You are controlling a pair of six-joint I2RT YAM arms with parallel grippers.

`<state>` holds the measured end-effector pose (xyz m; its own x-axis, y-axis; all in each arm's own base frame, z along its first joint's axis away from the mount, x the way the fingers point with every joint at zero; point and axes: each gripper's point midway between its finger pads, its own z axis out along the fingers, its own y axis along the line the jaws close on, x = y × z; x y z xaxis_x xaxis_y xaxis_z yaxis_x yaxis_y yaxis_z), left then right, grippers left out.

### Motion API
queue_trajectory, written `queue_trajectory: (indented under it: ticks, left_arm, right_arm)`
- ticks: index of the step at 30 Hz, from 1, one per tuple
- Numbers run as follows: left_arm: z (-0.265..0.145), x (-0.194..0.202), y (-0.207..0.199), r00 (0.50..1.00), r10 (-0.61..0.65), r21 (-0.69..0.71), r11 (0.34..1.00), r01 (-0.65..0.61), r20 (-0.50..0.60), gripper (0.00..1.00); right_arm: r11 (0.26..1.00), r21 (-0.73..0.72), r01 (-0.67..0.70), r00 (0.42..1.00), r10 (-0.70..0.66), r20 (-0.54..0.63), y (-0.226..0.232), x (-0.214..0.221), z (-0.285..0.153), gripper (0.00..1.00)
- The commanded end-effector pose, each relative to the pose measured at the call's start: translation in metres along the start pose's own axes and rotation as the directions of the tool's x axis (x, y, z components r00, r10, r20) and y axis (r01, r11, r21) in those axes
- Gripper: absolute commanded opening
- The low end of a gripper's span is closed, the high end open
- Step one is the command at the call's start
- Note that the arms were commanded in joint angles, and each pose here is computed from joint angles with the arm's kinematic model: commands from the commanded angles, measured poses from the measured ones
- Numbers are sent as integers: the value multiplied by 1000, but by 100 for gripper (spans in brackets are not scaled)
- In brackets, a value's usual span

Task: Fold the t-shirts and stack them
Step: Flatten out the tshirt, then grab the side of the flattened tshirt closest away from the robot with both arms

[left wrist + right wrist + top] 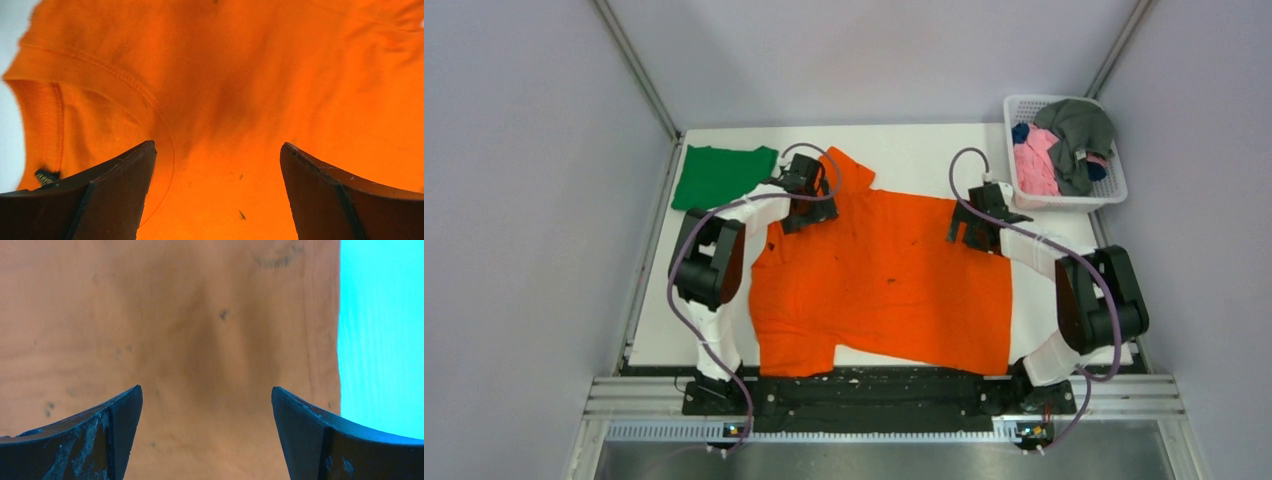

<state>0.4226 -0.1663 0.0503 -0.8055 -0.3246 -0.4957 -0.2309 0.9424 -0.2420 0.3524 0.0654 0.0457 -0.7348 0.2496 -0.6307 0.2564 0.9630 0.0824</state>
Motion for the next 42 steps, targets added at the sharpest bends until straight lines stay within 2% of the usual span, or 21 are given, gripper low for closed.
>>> queue_trajectory:
  ticks: [1,10,19,24,29,32,34,37,42]
  left_arm:
    - [17,-24,-9,1000,-7,-25,1000,7,0,99]
    - [61,-46,17,989,-124,-108,987,116,-77,99]
    - [95,-85,9,979,-198,-19,980,197,-57,99]
    - [77,-112,-26,986,-159,118,979,164,-45,99]
    - [16,-124,-52,995,-94,181,979,88,22,99]
    - [-38,-110,-56,995,-90,216,973,80,38,99]
    - [-64,-85,-47,994,-92,199,977,79,53,99]
    - [-93,-26,-27,994,-76,155,986,64,73,99]
    - [-116,93,29,998,-57,20,998,57,-8,99]
  right_arm:
    - [999,-32,2,1000,-1,24,18,-29,24,99]
    - [1000,-29,1,998,-3,-70,38,-40,84,99]
    - [1000,8,-10,999,10,-53,36,-80,116,99]
    - [999,-39,16,1000,-17,-8,48,-108,105,99]
    - [998,-61,14,998,-11,57,48,-140,54,99]
    - [996,-79,-32,995,39,91,38,-135,12,99]
    - [994,-83,-72,991,81,109,26,-120,-14,99]
    - [987,-97,-125,982,137,131,6,-87,-46,99]
    - [970,-135,-204,965,223,140,-16,-41,-79,99]
